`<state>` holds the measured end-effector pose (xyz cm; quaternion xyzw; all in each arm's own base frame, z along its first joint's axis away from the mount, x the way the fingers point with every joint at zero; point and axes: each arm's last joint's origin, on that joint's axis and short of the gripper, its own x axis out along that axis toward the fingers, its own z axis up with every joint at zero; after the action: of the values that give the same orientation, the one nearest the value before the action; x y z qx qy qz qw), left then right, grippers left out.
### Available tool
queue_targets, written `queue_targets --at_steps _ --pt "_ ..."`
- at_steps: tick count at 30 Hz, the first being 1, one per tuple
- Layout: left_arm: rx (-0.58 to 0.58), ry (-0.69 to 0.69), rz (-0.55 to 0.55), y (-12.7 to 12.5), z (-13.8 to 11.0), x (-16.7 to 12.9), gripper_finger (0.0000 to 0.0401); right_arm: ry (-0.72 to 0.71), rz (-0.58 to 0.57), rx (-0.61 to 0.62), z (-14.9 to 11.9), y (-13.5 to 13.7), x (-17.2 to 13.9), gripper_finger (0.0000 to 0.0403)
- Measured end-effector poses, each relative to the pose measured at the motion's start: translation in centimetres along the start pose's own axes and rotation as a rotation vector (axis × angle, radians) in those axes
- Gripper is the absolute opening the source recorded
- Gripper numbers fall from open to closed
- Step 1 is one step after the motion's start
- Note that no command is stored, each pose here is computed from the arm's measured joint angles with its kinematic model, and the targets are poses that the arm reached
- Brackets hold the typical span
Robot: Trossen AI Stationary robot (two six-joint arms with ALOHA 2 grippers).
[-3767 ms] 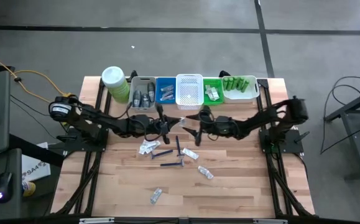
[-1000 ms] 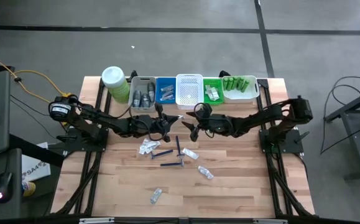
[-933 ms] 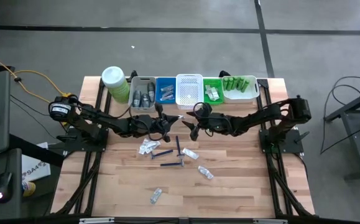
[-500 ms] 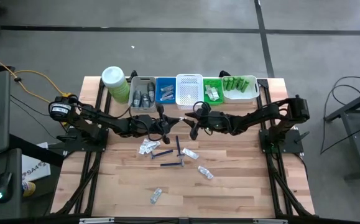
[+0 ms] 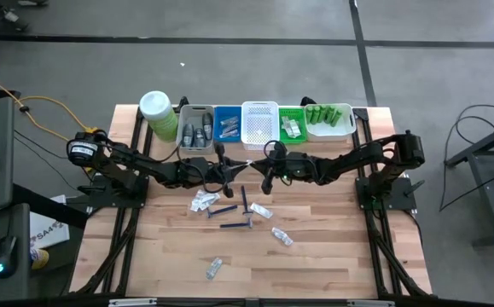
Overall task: Pick & Place Travel size toiletries
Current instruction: Put the white bandage pack into the green bin
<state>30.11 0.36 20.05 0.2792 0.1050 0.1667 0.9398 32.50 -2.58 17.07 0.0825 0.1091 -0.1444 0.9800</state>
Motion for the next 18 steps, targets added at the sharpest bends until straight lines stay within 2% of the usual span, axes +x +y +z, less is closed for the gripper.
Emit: queue_targets --at_steps 5,10,14,18 --pt "0.0 0.004 0.008 0.0 0.0 0.0 0.0128 0.03 -0.047 -0.008 -0.2 -0.2 -0.1 0.0004" --pt "-0.007 0.06 0.123 0.6 0.1 -0.3 0.0202 0.086 -0.151 0.029 -0.1 -1.4 -0.5 0.0004" --pt "-0.016 0.127 0.231 1.5 0.4 -0.8 0.0225 0.118 -0.293 0.075 0.9 -3.4 -1.5 0.0004" --pt "-0.028 0.169 0.234 1.8 0.4 -1.3 0.0225 0.143 -0.5 0.074 2.3 -5.8 -3.4 0.0004"
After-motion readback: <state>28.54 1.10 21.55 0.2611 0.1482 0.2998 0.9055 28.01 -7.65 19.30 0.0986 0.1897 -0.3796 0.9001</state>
